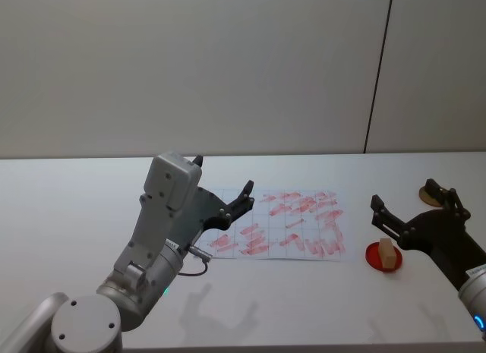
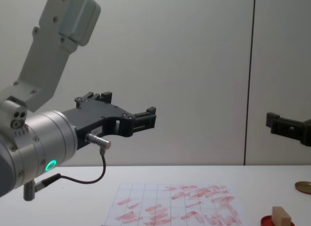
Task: Use the one hand to pick up the stamp and affix it onto the A4 paper.
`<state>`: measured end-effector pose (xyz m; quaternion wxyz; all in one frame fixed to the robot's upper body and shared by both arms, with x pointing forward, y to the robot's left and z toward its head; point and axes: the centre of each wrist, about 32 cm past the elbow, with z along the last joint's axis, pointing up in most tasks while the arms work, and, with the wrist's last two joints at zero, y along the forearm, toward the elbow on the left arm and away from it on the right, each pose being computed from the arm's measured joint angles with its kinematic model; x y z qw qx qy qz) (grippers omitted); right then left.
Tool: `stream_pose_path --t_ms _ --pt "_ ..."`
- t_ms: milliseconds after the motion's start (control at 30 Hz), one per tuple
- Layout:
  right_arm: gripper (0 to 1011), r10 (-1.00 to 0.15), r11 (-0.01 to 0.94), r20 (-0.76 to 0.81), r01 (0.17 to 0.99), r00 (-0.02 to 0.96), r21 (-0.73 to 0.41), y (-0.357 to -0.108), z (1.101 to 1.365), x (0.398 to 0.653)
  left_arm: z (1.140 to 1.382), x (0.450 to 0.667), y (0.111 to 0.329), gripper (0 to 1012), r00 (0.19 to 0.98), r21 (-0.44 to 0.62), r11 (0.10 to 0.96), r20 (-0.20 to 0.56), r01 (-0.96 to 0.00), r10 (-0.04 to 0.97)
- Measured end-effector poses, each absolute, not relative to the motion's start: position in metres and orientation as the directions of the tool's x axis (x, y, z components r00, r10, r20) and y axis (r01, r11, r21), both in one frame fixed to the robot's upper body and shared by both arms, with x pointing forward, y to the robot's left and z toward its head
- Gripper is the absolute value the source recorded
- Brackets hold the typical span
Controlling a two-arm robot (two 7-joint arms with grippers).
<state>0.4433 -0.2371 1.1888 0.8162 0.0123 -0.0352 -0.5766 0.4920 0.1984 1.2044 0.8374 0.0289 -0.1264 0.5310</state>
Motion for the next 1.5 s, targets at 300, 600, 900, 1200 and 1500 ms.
stream_pose_path --t_ms 300,600,900,1200,1500 --pt "1001 -0.942 0.335 0.043 0.940 0.333 0.060 -0.2371 1.1887 0.4433 1.2044 0.4920 0.1984 993 0.404 -0.086 0.434 0.242 -0.897 0.882" --pt "1001 -0.942 0.335 0.043 0.940 0.333 0.060 -0.2371 1.1887 0.4433 1.2044 0.4920 0.1984 993 0.404 -0.086 0.434 0.242 -0.897 0.882" --pt "1001 -0.942 0.335 0.043 0.940 0.333 0.060 -0.2371 1.1887 0.4433 1.2044 0.4920 0.1984 993 0.404 -0.086 0.434 0.242 -0.897 0.882" --pt "1001 -0.943 0.331 0.043 0.942 0.329 0.056 -0.2365 1.1890 0.4437 1.2044 0.4920 0.1984 993 0.404 -0.086 0.434 0.242 -0.897 0.882" --pt "1001 -0.957 0.287 0.047 0.958 0.287 0.000 -0.2315 1.1898 0.4487 1.2044 0.4920 0.1984 993 0.404 -0.086 0.434 0.242 -0.897 0.882"
